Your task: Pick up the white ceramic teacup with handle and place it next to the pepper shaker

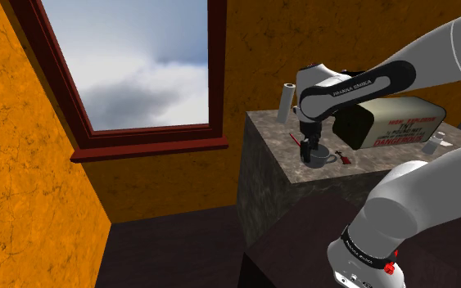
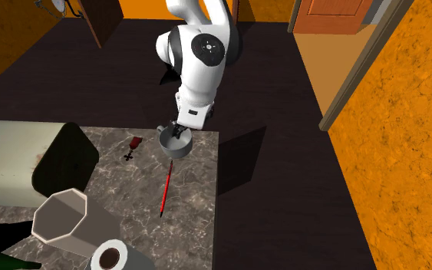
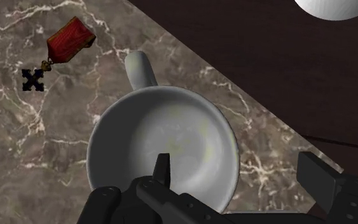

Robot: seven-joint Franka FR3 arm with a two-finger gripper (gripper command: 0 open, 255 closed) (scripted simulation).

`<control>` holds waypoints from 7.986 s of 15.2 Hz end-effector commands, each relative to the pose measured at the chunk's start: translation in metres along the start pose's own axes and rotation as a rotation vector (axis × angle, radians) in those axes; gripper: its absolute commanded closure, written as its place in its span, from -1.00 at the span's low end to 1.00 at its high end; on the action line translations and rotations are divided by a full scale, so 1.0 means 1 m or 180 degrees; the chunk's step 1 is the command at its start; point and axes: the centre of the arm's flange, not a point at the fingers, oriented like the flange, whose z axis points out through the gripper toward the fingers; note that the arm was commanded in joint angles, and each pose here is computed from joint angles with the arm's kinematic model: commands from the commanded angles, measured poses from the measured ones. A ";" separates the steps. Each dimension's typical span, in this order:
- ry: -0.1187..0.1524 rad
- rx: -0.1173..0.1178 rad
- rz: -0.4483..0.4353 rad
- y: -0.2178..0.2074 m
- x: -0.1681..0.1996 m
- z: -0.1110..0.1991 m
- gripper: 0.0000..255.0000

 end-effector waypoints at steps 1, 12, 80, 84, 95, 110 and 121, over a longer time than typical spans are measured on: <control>0.0002 -0.0001 0.0000 0.000 -0.001 0.012 -1.00; 0.0002 -0.0001 0.0000 0.000 -0.001 0.020 1.00; 0.0002 -0.0001 0.0000 0.264 -0.269 -0.072 1.00; 0.0002 -0.0001 0.0000 0.303 -0.303 -0.060 1.00; 0.0002 -0.0001 0.0000 0.374 -0.362 -0.022 1.00; 0.0002 -0.0001 0.0000 0.368 -0.340 0.054 1.00; 0.0002 -0.0001 0.0000 0.364 -0.324 0.110 1.00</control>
